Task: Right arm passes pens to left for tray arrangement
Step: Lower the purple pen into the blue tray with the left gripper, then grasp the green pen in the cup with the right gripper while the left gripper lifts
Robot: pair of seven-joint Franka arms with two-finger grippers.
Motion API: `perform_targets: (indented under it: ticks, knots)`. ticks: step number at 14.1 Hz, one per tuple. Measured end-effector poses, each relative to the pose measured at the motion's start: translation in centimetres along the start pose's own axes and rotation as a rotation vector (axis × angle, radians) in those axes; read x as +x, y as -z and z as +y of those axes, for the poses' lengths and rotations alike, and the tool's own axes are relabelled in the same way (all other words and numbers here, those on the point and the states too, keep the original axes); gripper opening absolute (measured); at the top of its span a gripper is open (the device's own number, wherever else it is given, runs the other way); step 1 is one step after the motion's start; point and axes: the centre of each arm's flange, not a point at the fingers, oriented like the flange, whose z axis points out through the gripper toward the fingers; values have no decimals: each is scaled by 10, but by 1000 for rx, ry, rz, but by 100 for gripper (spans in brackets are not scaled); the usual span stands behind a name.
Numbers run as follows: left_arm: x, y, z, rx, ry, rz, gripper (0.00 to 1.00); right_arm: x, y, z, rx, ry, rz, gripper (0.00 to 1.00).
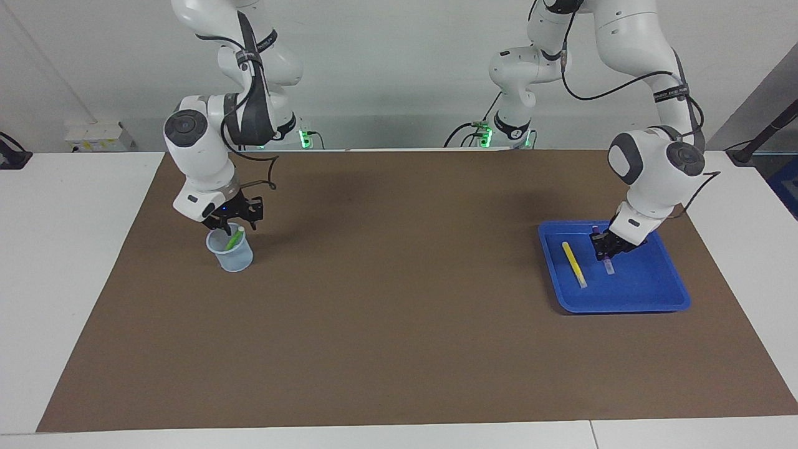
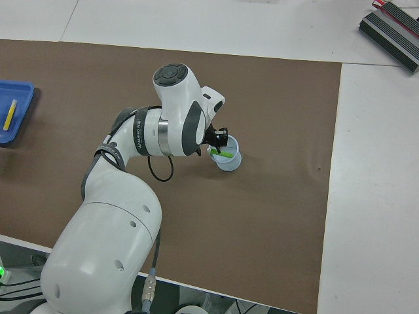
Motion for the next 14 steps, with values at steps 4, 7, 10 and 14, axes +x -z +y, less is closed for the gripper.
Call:
perform_targets:
  ticks: [4, 7, 10, 14]
  knots:
    - [0, -29, -8, -1, 8, -8, 19, 0, -2, 1, 1, -1, -2, 50]
    - [-1, -35, -9, 1, 6, 3, 19, 0, -2, 3, -6, 0, -1, 31]
    - [-1, -34, -15, 4, 13, 21, 20, 1, 5, 4, -36, 18, 9, 25]
    - [-1, -34, -26, 6, 26, 33, 38, 1, 14, 8, -37, 55, -4, 23]
